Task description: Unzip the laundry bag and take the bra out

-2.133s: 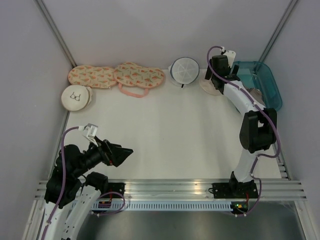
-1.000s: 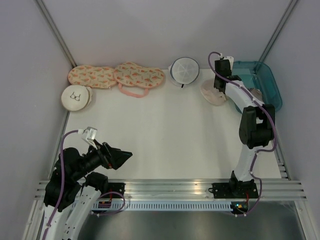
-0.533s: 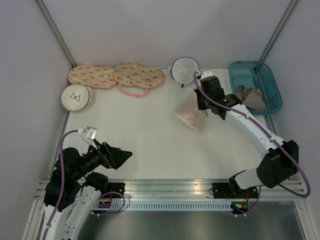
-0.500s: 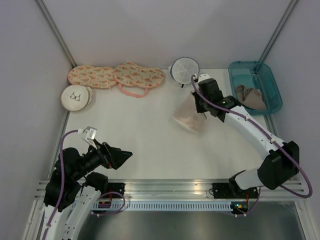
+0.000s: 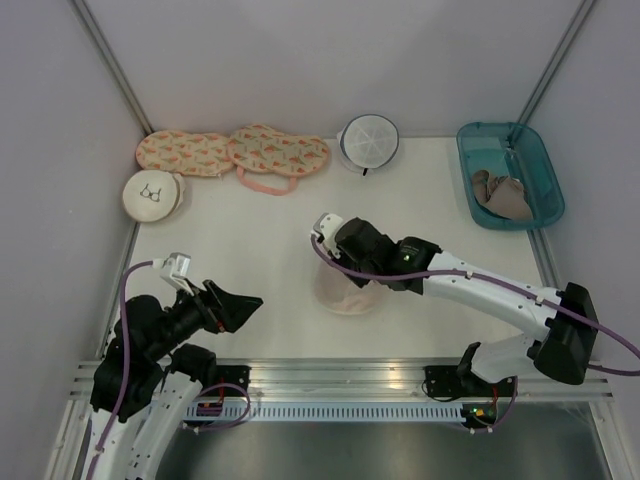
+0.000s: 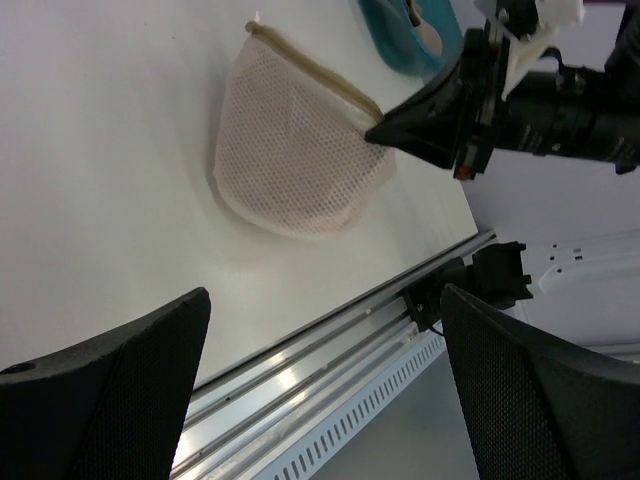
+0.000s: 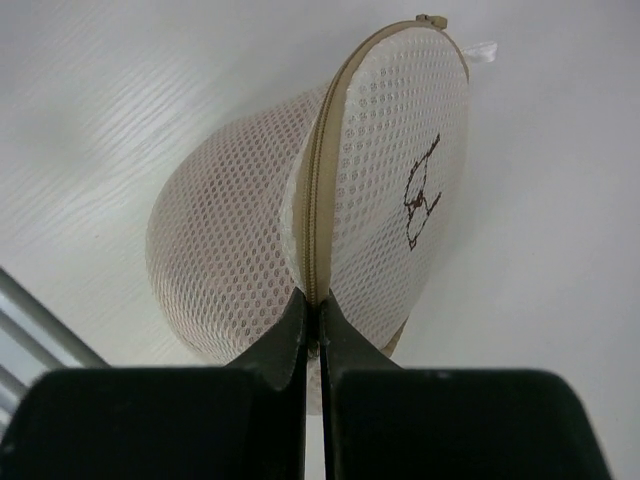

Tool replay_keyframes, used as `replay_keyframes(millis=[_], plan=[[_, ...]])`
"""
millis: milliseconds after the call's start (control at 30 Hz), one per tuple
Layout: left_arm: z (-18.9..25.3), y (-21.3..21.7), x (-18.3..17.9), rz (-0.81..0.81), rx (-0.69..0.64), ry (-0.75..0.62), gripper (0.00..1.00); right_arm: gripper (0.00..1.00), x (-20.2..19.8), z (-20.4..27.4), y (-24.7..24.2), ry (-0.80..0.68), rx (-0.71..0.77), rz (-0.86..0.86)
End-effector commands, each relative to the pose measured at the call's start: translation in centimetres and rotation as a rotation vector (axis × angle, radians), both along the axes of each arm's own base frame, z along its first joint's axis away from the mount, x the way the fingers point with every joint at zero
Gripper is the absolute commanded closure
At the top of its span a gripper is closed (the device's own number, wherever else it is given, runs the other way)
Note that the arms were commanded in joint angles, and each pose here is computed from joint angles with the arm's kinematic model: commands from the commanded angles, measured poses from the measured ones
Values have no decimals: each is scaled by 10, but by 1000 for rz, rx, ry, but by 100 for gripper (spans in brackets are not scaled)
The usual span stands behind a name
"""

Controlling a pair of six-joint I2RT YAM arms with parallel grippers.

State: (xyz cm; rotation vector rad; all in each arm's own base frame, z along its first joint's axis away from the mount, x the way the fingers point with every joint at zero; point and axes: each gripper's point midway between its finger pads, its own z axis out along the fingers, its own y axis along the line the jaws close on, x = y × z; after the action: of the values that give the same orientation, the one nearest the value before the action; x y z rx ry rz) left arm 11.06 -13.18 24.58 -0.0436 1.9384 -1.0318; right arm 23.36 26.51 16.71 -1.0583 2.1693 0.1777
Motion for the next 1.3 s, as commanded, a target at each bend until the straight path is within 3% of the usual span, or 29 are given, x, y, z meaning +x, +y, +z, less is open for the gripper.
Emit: replay_keyframes(millis=[0,67,100,200,300,400,667,833,867,933,967,1067,1267], plan=[[-4,7,11,81,-12,39,1,99,-29,12,5,-30,-1,94],[-8,8,14,95,-5,53,1,88,-54,9,14,-21,1,172],[-9,8,14,96,-4,57,1,72,-64,5,10,-11,-11,187],[-9,8,16,101,-1,60,1,55,-80,-8,-7,14,-105,121],[-7,9,18,108,4,59,1,52,-64,-12,-50,-79,-298,-122],[-4,10,19,114,10,53,1,49,-58,3,-57,-122,-302,-232],[7,15,17,135,6,21,1,42,-53,62,13,-135,146,-243],[10,23,16,175,20,10,1,40,-73,109,78,-38,513,-84],[13,25,15,184,18,1,1,41,-74,109,92,-20,558,-71],[16,30,13,212,15,-12,1,56,-87,97,113,72,577,-23],[18,32,13,221,15,-17,1,77,-88,83,127,106,568,-19],[24,43,9,274,20,-46,1,100,-107,46,153,240,566,1],[31,55,-1,313,32,-77,1,100,-137,-44,130,377,408,-141]])
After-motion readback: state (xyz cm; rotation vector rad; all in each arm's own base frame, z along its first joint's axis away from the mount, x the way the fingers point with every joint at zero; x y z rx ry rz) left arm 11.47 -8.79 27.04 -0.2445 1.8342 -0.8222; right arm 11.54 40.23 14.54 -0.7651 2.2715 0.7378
